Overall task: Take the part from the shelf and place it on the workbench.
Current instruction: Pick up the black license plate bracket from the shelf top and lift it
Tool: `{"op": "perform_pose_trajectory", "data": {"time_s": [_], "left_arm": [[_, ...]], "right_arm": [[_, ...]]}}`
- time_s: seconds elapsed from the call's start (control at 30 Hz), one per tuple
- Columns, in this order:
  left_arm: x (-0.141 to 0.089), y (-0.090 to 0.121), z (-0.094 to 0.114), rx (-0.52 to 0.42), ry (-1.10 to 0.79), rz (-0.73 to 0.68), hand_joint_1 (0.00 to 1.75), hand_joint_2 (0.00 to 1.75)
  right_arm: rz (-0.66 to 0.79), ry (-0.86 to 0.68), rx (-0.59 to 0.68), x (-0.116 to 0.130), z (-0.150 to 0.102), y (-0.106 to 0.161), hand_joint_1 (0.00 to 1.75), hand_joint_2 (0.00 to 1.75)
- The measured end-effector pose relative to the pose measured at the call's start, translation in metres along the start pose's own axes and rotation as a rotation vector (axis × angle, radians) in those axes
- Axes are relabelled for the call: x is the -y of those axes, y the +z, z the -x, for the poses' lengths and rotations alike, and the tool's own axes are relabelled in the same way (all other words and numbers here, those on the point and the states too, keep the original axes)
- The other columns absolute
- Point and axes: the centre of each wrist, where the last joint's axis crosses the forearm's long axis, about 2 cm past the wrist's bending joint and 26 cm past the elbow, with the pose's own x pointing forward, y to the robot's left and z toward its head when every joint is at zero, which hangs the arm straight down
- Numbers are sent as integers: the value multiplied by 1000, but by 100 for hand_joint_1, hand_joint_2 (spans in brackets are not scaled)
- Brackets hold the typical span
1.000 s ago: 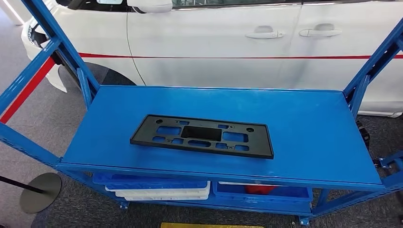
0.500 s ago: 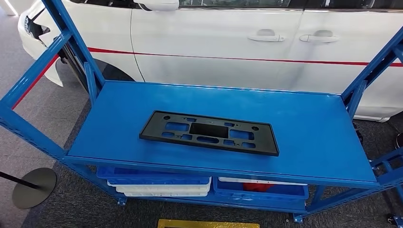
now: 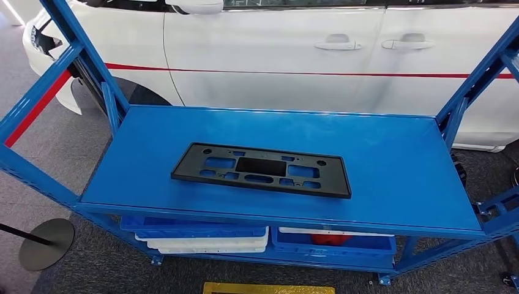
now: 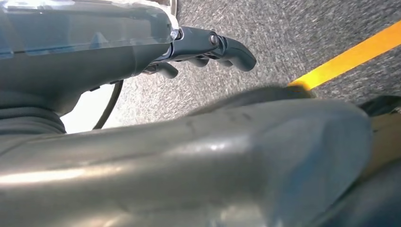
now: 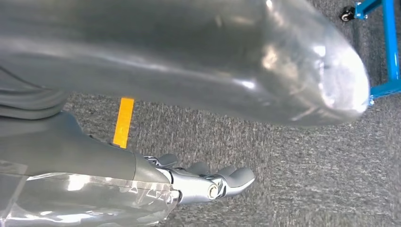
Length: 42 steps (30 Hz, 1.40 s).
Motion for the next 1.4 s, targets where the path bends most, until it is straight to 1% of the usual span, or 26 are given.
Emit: {"op": "perform_pose_trajectory", "data": {"time_s": [0.67,0.93,1.27,1.33,1.4], "left_arm": [[-2,0,-6,10,-1,-3,0,0],[-2,1,-6,11,6,-4,0,0],[-2,1,-6,15,8,-8,0,0],[-2,1,-6,14,8,-10,0,0],[-2,1,-6,15,11,-13,0,0]], "right_arm": [[-25,-26,-2,-3,-1,0,0,0],[-104,-57,-3,-7,0,1,0,0],[-129,-59,-3,-10,1,3,0,0],[-158,-68,17,-13,1,2,0,0],[-219,-95,53,-19,-1,2,0,0]]}}
